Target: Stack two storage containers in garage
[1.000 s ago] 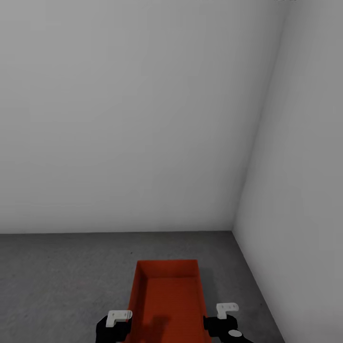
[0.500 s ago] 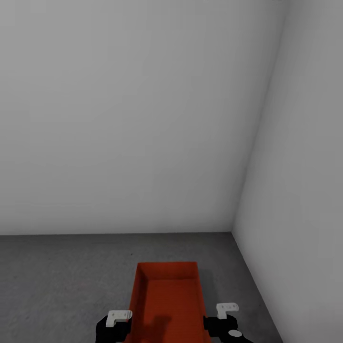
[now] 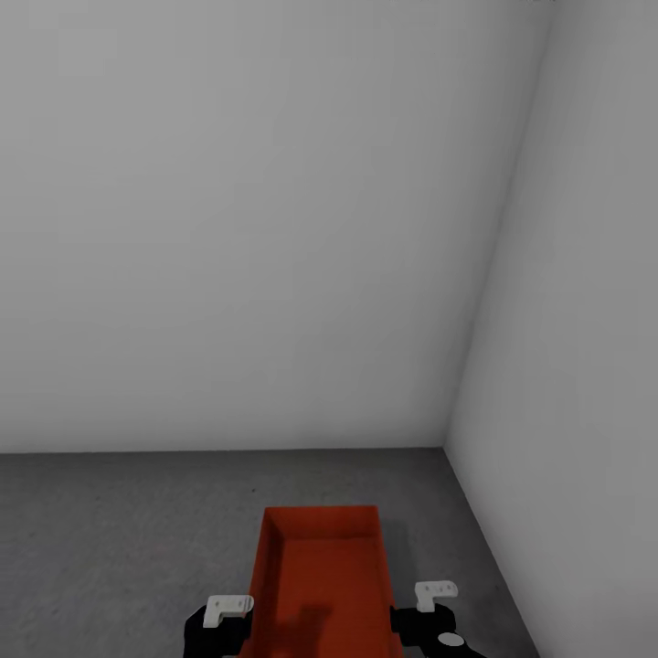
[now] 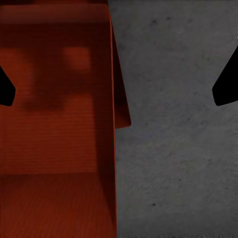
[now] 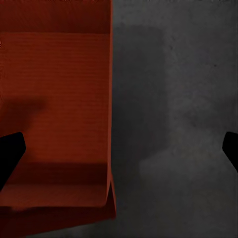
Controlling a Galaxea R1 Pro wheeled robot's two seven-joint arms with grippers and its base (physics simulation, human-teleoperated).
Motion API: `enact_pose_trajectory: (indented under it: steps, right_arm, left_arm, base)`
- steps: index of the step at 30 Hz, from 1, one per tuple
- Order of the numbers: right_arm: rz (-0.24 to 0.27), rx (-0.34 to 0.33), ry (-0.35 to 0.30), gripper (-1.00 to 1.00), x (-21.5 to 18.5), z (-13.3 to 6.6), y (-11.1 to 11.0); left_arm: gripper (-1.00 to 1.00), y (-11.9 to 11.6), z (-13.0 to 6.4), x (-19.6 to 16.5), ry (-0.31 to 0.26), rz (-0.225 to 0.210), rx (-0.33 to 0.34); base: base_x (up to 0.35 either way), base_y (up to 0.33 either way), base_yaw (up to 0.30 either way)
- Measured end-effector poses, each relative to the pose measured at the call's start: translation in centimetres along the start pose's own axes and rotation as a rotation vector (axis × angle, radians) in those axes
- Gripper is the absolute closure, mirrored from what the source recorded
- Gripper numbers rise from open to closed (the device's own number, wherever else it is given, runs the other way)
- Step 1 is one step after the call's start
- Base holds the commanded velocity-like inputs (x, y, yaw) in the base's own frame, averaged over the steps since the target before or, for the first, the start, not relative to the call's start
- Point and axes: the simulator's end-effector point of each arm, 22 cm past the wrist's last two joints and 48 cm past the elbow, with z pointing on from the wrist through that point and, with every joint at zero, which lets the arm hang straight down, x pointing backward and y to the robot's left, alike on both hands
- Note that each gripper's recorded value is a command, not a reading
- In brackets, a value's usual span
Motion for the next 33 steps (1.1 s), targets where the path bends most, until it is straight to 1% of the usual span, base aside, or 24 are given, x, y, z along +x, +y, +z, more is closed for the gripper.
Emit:
enact_pose_trajectory:
  steps: [33]
  right_arm:
    - [0.000, 0.000, 0.001, -1.00, -2.2, -3.8, 0.0]
  left_arm:
    - [-1.00, 0.1, -3.4, -2.7, 0.001, 0.000, 0.000]
  base:
    - [0.000, 0.000, 0.000]
